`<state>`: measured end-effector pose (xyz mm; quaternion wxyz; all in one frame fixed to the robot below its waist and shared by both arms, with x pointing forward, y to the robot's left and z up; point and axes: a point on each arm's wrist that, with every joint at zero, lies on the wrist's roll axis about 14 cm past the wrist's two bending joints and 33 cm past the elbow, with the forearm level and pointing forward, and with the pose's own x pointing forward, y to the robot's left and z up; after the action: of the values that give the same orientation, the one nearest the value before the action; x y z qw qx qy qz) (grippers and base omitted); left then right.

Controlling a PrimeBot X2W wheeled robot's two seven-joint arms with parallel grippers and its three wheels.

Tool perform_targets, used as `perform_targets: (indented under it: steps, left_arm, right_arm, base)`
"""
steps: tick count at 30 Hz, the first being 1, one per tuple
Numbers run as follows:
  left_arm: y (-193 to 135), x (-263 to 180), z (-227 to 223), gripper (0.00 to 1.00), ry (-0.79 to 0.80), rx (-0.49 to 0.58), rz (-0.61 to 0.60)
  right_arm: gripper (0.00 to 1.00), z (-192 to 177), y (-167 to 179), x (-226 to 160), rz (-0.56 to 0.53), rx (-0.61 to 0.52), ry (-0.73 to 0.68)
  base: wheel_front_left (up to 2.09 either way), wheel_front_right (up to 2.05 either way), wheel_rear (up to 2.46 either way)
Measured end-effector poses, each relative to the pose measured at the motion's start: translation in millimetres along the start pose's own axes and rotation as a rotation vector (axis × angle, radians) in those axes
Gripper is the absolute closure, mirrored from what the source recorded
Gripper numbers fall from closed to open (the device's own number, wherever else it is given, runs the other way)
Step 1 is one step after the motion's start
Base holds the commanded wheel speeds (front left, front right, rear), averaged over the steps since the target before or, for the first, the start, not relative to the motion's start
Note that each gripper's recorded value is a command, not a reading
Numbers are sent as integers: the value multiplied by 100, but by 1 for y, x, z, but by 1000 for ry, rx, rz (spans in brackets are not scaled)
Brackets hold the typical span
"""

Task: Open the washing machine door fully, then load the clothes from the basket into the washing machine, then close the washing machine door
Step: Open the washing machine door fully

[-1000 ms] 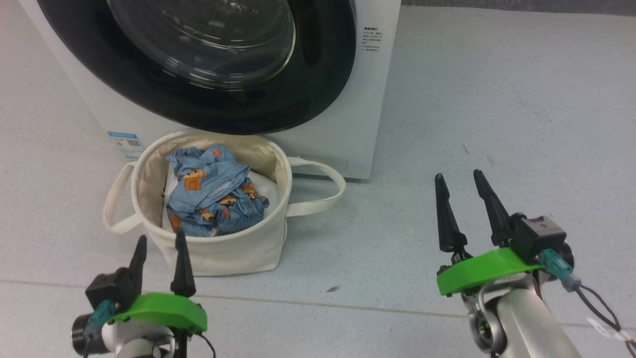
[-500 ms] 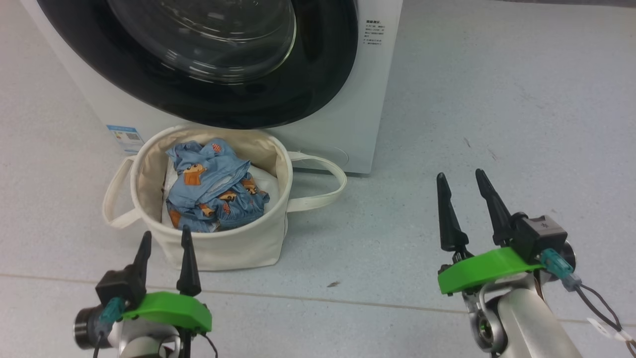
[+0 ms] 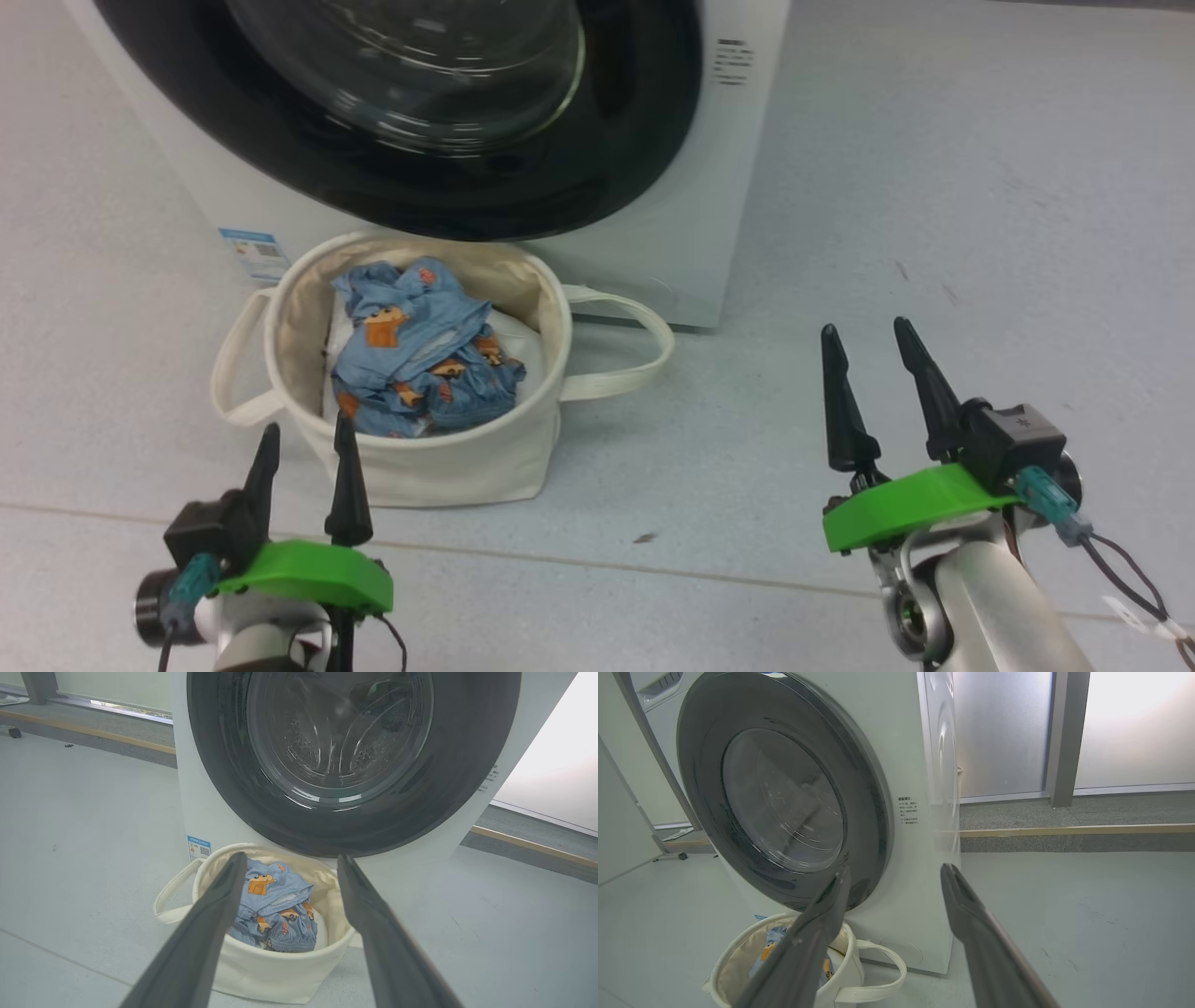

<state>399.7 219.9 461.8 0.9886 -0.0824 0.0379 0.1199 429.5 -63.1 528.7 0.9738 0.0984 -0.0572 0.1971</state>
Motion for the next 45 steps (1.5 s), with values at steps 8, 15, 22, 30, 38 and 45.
perform_targets:
  steps: [8,15,22,30,38,45]
  left_arm:
    - [-6,2,9,0,-34,65,-10]
    - [-19,2,5,0,-25,67,-59]
    - [-23,4,-4,0,-1,70,-81]
    - [-27,14,-13,0,21,66,-89]
    - [-38,35,-24,0,43,72,-112]
    - [-47,55,-44,0,82,57,-122]
  right_arm:
    - [0,4,-3,3,-9,0,-12]
    - [0,3,-13,3,-37,2,-12]
    - [0,-5,-19,5,-51,20,4]
    - [100,-15,-43,17,-129,163,-2]
    - [100,-44,-81,58,-282,607,-14]
    - [100,-38,-112,124,-269,1039,-33]
  base:
    - [28,-44,16]
    - [0,0,0]
    - [0,0,0]
    - [0,0,0]
    - [0,0,0]
    - [0,0,0]
